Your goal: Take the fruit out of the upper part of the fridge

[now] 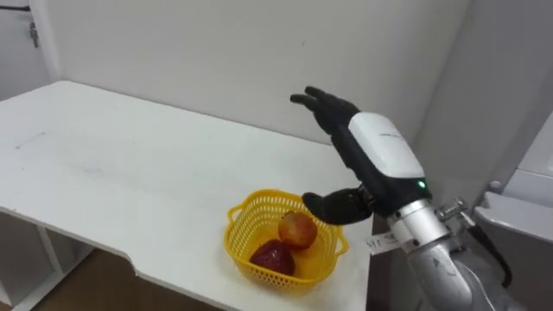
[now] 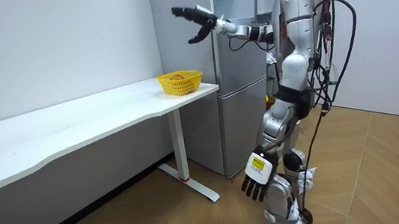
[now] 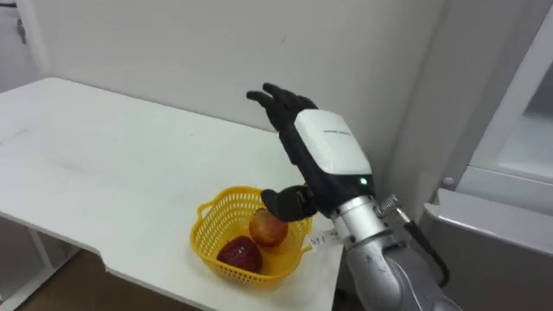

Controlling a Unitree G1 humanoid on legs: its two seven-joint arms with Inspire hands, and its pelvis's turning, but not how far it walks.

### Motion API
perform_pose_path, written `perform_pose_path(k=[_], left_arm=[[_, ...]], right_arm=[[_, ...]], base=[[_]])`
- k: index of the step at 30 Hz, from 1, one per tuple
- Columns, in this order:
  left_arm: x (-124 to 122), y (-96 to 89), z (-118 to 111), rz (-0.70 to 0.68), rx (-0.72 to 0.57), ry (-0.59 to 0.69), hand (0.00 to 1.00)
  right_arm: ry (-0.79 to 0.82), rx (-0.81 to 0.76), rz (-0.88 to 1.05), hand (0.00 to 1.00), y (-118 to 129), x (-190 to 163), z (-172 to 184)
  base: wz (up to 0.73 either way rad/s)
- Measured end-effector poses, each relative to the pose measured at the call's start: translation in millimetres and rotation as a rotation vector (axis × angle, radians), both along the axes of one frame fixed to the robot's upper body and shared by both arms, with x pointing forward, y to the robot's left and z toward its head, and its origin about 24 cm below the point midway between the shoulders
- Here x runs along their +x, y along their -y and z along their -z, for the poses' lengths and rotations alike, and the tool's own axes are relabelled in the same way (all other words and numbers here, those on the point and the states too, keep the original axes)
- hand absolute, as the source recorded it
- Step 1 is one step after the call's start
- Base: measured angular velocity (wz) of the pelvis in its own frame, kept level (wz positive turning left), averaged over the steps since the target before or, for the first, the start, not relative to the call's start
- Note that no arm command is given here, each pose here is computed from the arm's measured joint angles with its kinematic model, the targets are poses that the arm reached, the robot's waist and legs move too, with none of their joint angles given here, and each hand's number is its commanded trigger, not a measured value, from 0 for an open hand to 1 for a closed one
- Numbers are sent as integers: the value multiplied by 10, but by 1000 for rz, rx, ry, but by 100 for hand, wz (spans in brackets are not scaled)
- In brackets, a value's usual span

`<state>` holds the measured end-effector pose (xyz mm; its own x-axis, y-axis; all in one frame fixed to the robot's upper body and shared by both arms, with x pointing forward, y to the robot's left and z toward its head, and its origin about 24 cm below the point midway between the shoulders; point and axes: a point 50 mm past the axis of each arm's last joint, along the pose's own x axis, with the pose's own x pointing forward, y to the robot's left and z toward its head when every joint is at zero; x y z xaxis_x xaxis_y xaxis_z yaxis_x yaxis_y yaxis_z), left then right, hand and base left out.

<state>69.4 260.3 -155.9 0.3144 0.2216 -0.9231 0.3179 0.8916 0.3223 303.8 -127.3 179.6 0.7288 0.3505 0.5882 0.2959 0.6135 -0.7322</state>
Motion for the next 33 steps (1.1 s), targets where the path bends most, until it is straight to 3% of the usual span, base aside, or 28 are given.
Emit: perform_pose_path(k=[8,18,28,33], left_arm=[[-95,62,32,-35,-11,3,0],[-180,117,50,-74,-3,37,0],[-269,107,51,-113,-4,39,0],[-250,106,47,-113,12,51,0]], right_arm=[[67,174,46,0,180,-278,60],[383,348,228,0,634,-635,-88],[360,386,415,0,986,-837,157],[191,329,525,0,1078,-929,592]], base=[[-11],[-14],[-10],[0]])
